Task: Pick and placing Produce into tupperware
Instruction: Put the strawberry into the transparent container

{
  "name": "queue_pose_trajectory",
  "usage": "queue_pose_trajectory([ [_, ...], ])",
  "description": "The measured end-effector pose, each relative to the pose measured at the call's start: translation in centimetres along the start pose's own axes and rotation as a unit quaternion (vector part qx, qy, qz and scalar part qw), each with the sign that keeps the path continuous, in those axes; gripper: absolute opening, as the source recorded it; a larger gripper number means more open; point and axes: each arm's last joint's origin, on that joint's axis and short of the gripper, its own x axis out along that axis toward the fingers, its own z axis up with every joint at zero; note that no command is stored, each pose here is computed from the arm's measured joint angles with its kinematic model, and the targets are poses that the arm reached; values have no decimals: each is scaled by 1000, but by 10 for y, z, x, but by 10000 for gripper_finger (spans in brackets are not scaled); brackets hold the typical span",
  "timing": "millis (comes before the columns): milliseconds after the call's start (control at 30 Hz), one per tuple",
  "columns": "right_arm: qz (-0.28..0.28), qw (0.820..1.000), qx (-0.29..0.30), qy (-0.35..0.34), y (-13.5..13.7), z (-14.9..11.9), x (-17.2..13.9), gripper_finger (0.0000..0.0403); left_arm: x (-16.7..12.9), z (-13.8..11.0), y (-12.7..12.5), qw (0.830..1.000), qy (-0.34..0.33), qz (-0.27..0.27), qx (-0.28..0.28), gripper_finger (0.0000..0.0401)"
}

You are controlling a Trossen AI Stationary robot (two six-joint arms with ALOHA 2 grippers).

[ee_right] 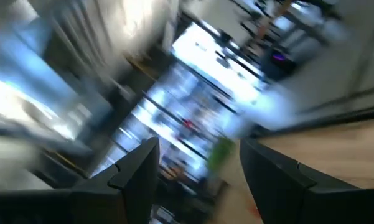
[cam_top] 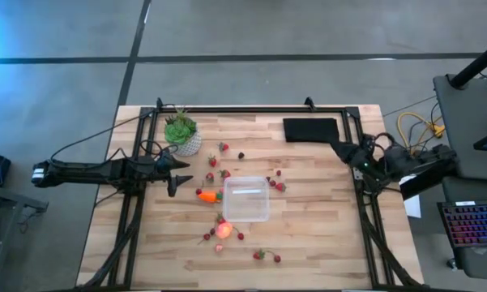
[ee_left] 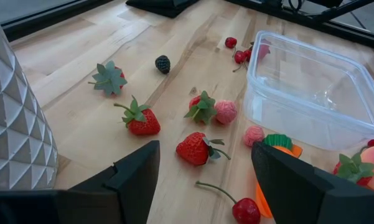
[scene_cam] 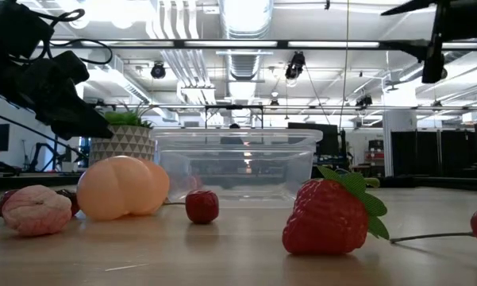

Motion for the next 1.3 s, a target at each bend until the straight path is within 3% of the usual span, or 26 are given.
queue_pose_trajectory([
  [133,-117,981,-85,128,8,1,4,215,0,0,0,1000,0,0,0,240],
  [300,-219,921,-176,269,22,-5,14,215,0,0,0,1000,0,0,0,240],
  [467,-255,865,-243,357,36,-26,34,215,0,0,0,1000,0,0,0,240],
  [667,-278,791,-300,455,34,-66,55,215,0,0,0,1000,0,0,0,240],
  [867,-263,730,-365,514,31,-97,71,215,0,0,0,1000,0,0,0,240],
  [1067,-189,690,-456,529,36,-116,87,215,0,0,0,1000,0,0,0,240],
  [1200,-140,641,-519,548,36,-131,98,215,0,0,0,1000,0,0,0,240],
  [1300,-118,621,-523,571,36,-144,106,215,0,0,0,1000,0,0,0,240],
])
